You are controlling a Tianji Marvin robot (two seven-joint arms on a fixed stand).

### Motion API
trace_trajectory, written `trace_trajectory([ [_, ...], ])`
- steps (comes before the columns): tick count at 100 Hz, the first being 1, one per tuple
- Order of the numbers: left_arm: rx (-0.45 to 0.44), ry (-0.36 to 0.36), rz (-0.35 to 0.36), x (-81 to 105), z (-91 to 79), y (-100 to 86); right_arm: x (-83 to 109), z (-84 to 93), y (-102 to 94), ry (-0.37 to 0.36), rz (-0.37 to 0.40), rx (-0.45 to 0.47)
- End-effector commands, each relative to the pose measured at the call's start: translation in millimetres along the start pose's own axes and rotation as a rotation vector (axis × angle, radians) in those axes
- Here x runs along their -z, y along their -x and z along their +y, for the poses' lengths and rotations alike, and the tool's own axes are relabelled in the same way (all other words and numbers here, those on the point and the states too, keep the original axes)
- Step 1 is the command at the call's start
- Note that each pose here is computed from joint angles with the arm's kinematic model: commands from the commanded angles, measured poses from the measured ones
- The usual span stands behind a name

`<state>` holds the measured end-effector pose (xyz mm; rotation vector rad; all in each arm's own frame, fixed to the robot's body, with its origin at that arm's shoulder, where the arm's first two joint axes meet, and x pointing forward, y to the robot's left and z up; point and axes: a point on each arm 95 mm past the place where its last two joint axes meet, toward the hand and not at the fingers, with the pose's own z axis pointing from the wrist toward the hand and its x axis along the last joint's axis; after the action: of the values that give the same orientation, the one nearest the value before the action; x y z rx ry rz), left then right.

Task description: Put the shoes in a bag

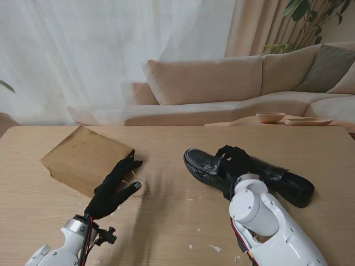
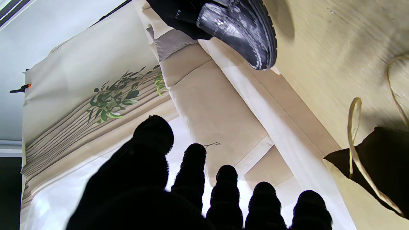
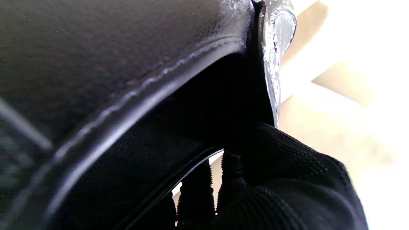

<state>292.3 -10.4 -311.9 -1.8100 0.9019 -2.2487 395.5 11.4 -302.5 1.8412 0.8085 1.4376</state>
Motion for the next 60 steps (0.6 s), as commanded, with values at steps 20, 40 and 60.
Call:
trace_trajectory([
  [20,0.009,0.028,-0.007,0.0,5.3,-1.8,41.1,13.0,23.6,0.081,-0.088,0.018],
  [40,0.008,0.029,-0.005,0.6,5.8,-1.6,54.9,28.1,43.4,0.127,-0.159,0.036],
  [60,0.001,0.027,0.001,1.1,5.9,-1.4,56.4,38.6,61.2,0.158,-0.218,0.035],
])
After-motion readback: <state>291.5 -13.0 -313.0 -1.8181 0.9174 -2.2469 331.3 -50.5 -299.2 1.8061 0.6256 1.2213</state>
